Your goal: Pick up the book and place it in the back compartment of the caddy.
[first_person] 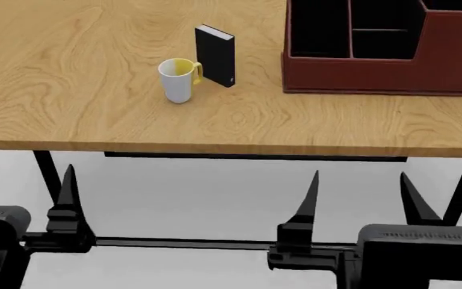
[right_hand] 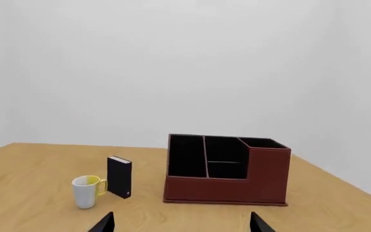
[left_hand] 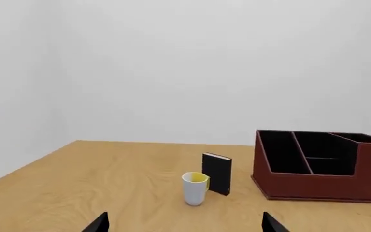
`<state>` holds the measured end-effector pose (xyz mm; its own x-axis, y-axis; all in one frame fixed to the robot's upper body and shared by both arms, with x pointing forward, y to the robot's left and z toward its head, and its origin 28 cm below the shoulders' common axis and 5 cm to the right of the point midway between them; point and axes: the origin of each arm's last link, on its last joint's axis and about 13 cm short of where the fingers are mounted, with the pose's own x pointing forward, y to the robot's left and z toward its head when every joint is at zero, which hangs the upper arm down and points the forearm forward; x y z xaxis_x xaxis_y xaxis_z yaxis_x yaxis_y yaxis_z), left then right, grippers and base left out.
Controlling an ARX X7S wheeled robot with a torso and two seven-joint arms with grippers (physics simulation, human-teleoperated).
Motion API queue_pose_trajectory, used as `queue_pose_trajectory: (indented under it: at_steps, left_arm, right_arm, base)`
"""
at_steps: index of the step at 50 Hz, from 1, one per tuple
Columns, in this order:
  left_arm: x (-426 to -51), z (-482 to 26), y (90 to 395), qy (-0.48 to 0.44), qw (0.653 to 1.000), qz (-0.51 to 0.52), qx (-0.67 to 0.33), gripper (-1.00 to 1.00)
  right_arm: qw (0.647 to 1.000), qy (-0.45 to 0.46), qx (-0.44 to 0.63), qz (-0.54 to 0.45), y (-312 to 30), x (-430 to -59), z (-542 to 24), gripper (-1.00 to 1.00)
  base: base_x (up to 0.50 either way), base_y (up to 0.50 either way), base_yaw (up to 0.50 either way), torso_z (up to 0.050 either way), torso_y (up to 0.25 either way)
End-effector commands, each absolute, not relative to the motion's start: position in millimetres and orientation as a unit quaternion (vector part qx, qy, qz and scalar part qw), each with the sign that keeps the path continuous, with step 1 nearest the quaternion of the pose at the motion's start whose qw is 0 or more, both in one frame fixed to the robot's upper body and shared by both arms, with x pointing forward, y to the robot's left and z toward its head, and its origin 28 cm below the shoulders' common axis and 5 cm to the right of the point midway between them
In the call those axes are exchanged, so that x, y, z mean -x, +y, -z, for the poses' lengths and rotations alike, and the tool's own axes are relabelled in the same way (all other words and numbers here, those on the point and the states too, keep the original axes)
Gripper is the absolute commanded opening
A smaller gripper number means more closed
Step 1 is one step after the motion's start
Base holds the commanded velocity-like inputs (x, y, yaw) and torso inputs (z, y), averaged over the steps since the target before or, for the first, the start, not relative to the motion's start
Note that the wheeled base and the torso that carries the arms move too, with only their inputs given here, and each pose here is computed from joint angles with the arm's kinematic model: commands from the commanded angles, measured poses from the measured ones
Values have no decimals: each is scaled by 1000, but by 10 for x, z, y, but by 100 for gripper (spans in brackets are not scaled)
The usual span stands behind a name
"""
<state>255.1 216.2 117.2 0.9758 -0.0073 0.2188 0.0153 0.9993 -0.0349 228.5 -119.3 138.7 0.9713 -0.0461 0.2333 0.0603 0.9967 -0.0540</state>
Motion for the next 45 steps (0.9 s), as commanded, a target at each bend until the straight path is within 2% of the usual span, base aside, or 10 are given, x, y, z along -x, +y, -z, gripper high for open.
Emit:
queue_pose_trajectory:
  at_steps: [1, 10, 45]
  left_arm:
    - [-2618, -1420, 2235, -133, 991, 3, 4, 100]
    - [-2637, -1388, 2262, -123, 992, -17, 0, 100]
    - [-2657, -1400, 2297, -144, 987, -56, -33, 100]
  right_arm:
    - [987, -151, 42, 45, -1289, -2248, -1661, 100]
    - [987, -149, 51, 40, -1315, -2245, -1642, 100]
    - [986, -152, 53, 49, -1377, -2196, -1686, 100]
  base:
    - [0, 0, 0, 50, 0]
    - [304, -215, 0, 50, 0]
    - [398, -283, 0, 0, 0]
